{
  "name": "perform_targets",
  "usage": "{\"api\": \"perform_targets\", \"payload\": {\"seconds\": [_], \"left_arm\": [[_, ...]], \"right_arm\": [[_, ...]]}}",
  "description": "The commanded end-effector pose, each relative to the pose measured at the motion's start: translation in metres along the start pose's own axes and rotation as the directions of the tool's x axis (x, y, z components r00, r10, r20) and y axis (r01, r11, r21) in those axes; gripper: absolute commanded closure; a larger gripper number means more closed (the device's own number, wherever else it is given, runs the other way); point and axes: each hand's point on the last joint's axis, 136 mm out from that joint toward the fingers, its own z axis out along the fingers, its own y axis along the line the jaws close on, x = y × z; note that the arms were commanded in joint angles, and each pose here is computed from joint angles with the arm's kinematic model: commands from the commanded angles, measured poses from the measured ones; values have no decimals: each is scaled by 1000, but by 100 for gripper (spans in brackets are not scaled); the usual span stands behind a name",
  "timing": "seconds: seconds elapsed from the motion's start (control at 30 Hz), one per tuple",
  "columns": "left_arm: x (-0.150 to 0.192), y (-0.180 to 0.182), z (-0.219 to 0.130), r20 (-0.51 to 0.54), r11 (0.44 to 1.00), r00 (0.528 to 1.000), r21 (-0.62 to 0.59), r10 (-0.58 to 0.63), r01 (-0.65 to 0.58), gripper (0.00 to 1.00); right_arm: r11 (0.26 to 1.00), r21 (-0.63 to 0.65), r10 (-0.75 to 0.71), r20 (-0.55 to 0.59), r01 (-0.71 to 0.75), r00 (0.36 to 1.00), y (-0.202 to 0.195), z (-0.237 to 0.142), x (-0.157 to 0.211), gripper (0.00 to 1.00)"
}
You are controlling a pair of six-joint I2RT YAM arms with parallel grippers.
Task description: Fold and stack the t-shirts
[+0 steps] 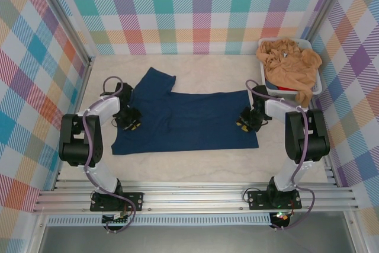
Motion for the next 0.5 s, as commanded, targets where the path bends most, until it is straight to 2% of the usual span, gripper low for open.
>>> {"api": "perform_targets", "payload": {"seconds": [0.0,0.13,0.23,0.4,0.47], "left_arm": [[-16,10,22,5,999,999,-7,-47,47,87],[-29,33,34,23,994,996,-64,-84,85,89],[-37,33,33,32,994,997,-75,-72,74,90],[-47,26,18,54,995,997,-73,-64,68,91],[-48,12,7,63,998,996,-7,-58,58,87]], "right_arm": [[985,167,42,-19,-39,999,-36,1,2,73],[967,248,76,-41,-63,996,-60,2,13,74],[957,279,91,-41,-76,995,-70,0,20,74],[966,249,85,-33,-74,996,-63,-8,20,74],[983,178,42,-9,-40,999,-46,-15,13,71]]}}
